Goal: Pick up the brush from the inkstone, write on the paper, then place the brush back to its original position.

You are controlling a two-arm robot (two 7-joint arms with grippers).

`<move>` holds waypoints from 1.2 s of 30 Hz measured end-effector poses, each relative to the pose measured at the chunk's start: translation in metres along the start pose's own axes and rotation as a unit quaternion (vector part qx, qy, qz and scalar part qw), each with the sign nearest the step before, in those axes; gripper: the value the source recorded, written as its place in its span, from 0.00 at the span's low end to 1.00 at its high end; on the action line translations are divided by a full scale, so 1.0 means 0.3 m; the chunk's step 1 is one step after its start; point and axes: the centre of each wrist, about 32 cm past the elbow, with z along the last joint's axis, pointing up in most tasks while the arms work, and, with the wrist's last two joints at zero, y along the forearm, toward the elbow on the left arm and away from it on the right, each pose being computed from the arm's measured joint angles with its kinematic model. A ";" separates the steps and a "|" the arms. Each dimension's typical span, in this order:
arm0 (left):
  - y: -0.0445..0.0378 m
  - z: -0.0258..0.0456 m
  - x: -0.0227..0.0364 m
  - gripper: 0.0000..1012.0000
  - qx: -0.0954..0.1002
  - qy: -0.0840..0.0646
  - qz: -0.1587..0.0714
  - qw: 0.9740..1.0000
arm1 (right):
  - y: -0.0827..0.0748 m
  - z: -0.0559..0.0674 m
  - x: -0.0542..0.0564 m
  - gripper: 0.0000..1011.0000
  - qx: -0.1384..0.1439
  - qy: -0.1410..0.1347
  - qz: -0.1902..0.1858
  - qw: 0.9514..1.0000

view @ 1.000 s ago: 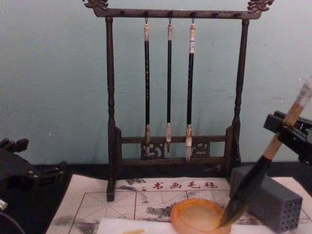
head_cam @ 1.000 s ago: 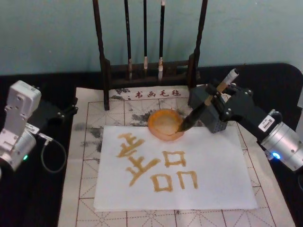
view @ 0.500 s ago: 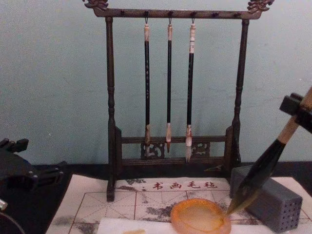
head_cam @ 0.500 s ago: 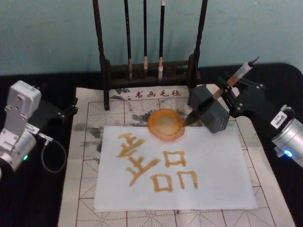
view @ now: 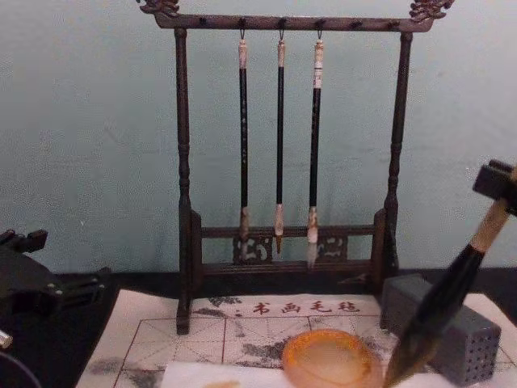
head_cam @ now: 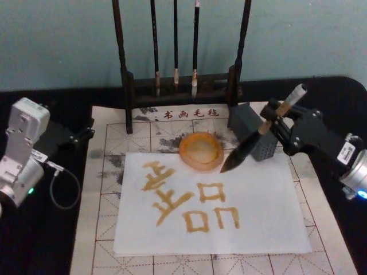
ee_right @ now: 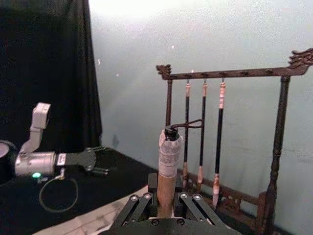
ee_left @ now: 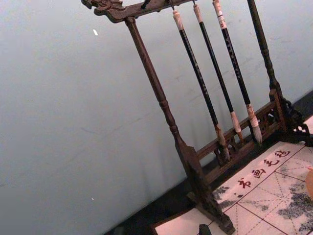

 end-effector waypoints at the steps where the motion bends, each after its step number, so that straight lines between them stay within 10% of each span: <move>1: 0.000 0.000 0.000 0.99 0.000 0.000 0.000 1.000 | -0.003 0.004 -0.001 0.18 -0.003 0.000 0.002 1.000; 36: 0.000 0.000 0.000 0.99 0.000 0.000 0.000 1.000 | -0.050 0.081 -0.064 0.18 -0.072 -0.038 0.114 0.990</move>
